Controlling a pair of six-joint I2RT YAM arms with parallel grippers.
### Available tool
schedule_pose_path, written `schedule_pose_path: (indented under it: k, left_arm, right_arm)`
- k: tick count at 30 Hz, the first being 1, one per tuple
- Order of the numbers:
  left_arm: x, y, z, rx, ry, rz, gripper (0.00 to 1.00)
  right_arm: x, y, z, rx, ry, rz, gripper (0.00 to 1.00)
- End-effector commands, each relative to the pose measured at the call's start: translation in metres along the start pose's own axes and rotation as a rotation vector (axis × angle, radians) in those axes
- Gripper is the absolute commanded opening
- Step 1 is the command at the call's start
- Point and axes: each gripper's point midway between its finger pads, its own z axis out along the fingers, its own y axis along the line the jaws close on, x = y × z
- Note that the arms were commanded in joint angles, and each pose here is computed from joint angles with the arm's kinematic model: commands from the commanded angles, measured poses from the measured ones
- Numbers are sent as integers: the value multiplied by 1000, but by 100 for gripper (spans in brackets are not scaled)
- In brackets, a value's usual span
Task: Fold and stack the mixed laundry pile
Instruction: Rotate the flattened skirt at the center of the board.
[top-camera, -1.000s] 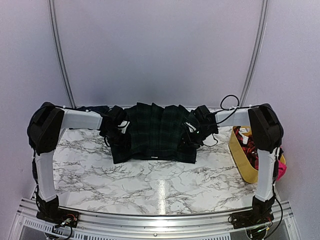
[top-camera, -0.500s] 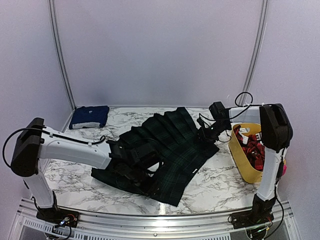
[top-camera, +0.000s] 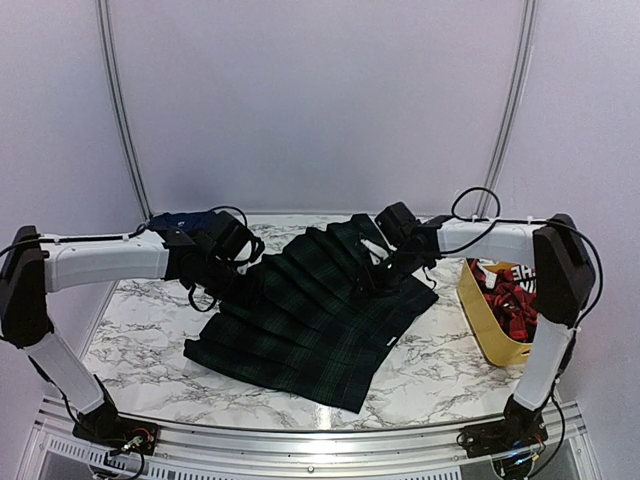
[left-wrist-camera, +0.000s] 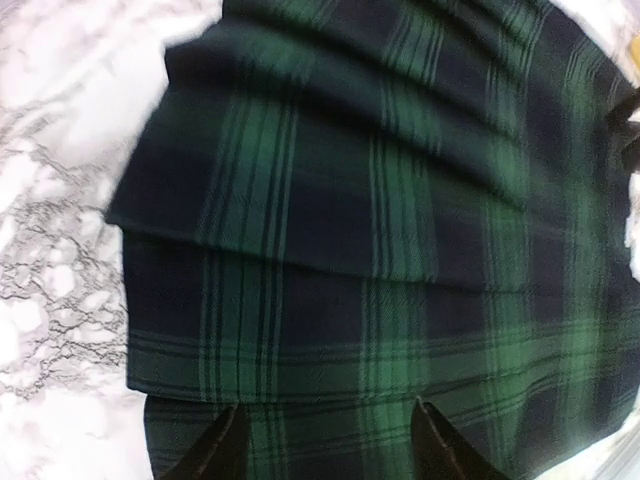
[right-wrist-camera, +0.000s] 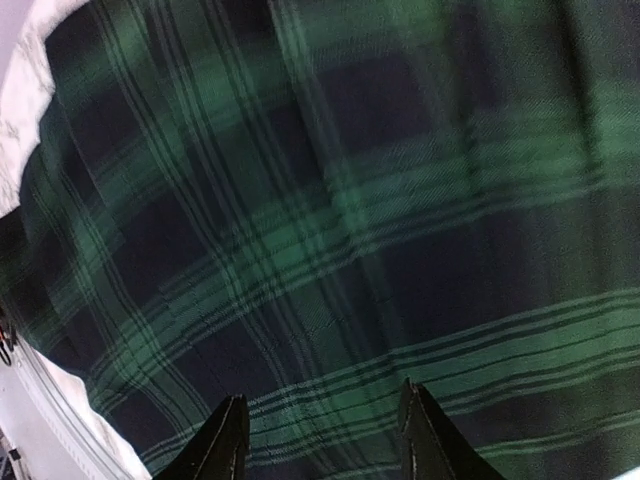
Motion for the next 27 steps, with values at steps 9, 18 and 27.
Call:
schedule_pose_path:
  k: [9,18,27]
  left_arm:
    - [153,-34,31,126,327,217,33]
    - [98,-97,30,180,204,243,39]
    - [86,-89,-53,274,32,368,67]
  right_arm:
    - [13,-47,88,166,105,37,46]
    - [-75,-46,68,207,12,-65,47]
    - [8,5,-40,4,-76,66,59]
